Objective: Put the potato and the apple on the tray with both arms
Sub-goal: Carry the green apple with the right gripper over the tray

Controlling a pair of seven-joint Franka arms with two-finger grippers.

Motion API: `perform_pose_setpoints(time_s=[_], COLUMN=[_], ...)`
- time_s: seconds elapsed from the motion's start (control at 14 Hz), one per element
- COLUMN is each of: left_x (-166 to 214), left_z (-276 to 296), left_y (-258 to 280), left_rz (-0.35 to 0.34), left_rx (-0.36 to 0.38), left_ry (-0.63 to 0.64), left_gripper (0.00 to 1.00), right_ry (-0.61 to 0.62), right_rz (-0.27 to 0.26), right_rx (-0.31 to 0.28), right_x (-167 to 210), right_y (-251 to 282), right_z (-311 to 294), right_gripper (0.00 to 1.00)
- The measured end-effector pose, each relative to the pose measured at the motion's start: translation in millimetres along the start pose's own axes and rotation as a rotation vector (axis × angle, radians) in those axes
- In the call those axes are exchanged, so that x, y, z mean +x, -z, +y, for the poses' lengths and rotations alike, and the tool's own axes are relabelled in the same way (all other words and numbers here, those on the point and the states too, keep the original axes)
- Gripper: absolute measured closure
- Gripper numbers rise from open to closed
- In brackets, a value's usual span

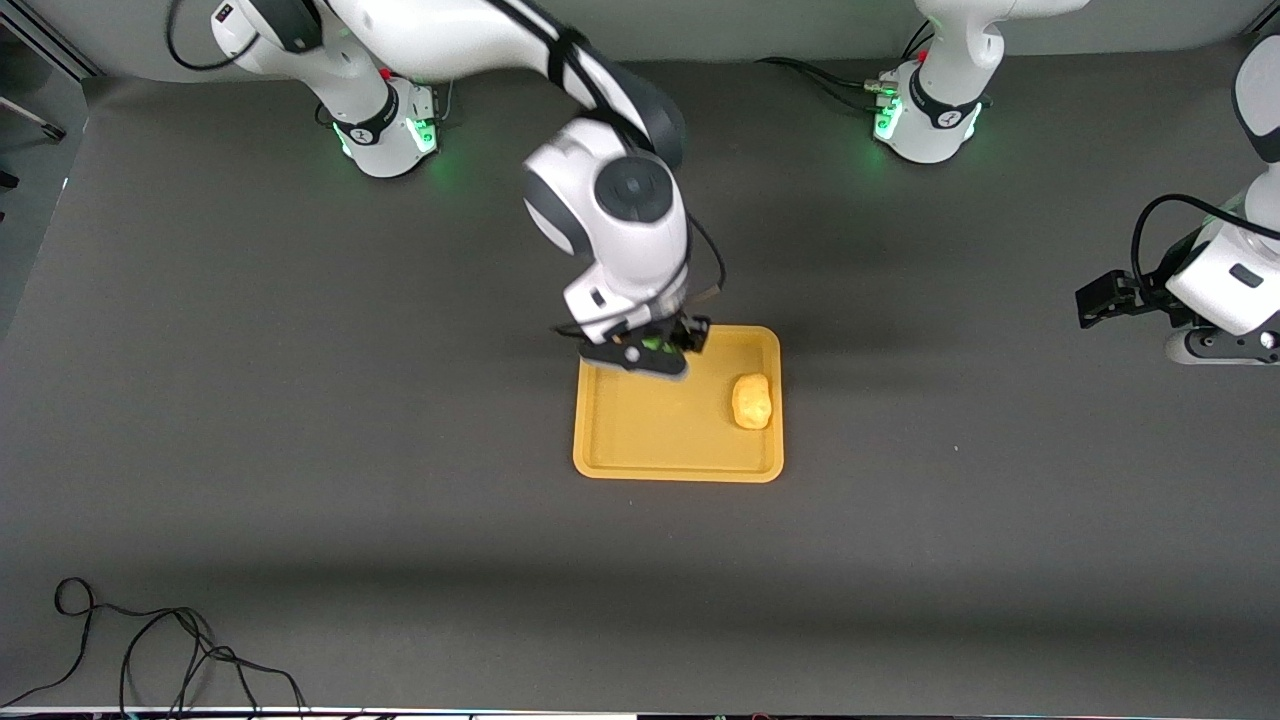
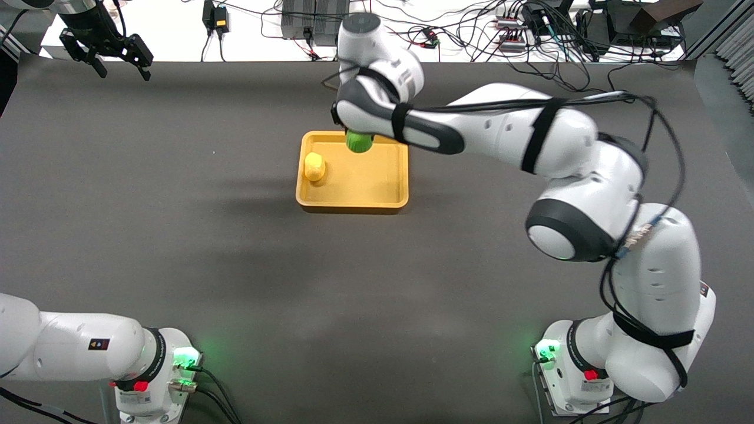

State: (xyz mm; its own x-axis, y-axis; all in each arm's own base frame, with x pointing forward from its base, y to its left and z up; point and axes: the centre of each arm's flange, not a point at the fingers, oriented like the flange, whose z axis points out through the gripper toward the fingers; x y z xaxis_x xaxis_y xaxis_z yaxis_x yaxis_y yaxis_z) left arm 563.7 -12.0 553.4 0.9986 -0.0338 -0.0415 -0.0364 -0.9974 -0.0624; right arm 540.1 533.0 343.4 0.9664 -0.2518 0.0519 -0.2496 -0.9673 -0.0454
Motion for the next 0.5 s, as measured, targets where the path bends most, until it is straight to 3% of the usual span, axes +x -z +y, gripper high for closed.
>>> perform_pose_setpoints(time_s=[0.21, 0.5], left_x=[-5.2, -6.0], left_z=[3.0, 3.9], left_y=[5.6, 3.2], left_rz=[0.009, 0.004], left_rx=[-0.001, -0.024], left_ry=[-0.006, 0.000], left_gripper=[0.00, 0.01], right_ry=[0.000, 0.035], right_rz=[0.023, 0.056], right_rx=[0.012, -0.024], right_x=[6.1, 5.0], right_y=[-73.5, -128.8], right_z=[-3.5, -0.1], right_gripper=[0.32, 0.32])
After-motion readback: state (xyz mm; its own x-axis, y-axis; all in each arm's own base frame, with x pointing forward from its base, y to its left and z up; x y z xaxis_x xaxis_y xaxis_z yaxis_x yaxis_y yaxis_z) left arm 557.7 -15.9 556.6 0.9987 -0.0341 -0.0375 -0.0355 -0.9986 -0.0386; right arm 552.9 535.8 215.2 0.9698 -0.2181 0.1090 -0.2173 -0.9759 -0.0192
